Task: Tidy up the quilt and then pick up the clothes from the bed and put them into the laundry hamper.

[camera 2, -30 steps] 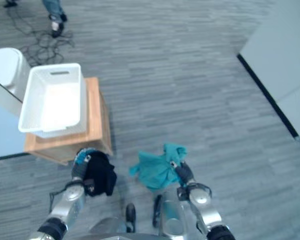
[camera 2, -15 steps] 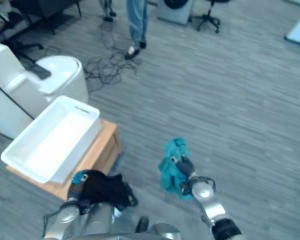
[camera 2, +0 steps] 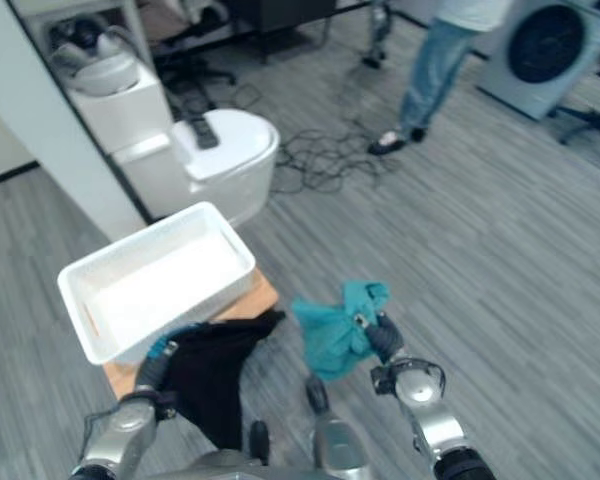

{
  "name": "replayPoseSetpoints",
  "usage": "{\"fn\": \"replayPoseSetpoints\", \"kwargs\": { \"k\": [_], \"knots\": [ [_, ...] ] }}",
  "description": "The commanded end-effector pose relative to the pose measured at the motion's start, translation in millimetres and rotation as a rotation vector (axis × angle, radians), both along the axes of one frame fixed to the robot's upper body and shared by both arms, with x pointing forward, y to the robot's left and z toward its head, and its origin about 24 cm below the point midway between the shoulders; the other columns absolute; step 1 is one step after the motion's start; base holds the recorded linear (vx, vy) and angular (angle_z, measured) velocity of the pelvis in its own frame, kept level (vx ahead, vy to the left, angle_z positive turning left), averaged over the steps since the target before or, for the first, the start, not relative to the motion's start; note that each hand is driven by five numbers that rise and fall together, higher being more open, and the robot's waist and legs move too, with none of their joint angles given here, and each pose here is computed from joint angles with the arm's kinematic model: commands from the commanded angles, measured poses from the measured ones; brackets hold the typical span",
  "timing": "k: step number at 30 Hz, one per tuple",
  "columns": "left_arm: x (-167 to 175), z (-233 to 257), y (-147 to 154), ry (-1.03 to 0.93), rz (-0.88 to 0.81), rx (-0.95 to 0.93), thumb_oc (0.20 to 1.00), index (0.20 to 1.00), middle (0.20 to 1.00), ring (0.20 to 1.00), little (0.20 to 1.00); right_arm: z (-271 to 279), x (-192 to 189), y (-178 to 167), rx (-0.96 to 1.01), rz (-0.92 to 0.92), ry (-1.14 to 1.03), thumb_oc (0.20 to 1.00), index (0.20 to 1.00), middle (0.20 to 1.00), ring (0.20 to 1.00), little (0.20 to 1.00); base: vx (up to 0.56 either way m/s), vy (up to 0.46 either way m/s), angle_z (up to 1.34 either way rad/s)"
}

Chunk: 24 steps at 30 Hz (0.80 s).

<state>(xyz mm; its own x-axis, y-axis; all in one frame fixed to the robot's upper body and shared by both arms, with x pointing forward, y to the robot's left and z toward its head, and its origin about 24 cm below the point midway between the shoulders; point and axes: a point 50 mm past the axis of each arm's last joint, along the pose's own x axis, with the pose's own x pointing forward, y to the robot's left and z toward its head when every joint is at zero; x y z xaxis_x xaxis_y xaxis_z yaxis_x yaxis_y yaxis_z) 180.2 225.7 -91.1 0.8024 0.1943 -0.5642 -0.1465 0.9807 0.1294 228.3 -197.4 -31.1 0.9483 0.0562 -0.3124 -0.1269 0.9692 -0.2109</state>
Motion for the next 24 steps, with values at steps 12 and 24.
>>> {"fn": "replayPoseSetpoints", "kwargs": {
  "k": [12, 24],
  "knots": [
    [21.5, 35.1, -1.4, -0.167, -0.124, -0.049, 0.2, 0.2, 0.2, 0.2, 0.2, 158.6, 65.4, -3.2, -0.157, 0.104, -0.636, 0.2, 0.2, 0.2, 0.2, 0.2, 0.02, -0.035, 0.53],
    [41.4, 67.4, 13.0, -0.279, -0.219, 0.015, 0.2, 0.2, 0.2, 0.2, 0.2, 254.4, 89.6, 45.3, -0.231, 0.223, -0.97, 0.2, 0.2, 0.2, 0.2, 0.2, 0.05, 0.097, 0.44]
  ]
}}
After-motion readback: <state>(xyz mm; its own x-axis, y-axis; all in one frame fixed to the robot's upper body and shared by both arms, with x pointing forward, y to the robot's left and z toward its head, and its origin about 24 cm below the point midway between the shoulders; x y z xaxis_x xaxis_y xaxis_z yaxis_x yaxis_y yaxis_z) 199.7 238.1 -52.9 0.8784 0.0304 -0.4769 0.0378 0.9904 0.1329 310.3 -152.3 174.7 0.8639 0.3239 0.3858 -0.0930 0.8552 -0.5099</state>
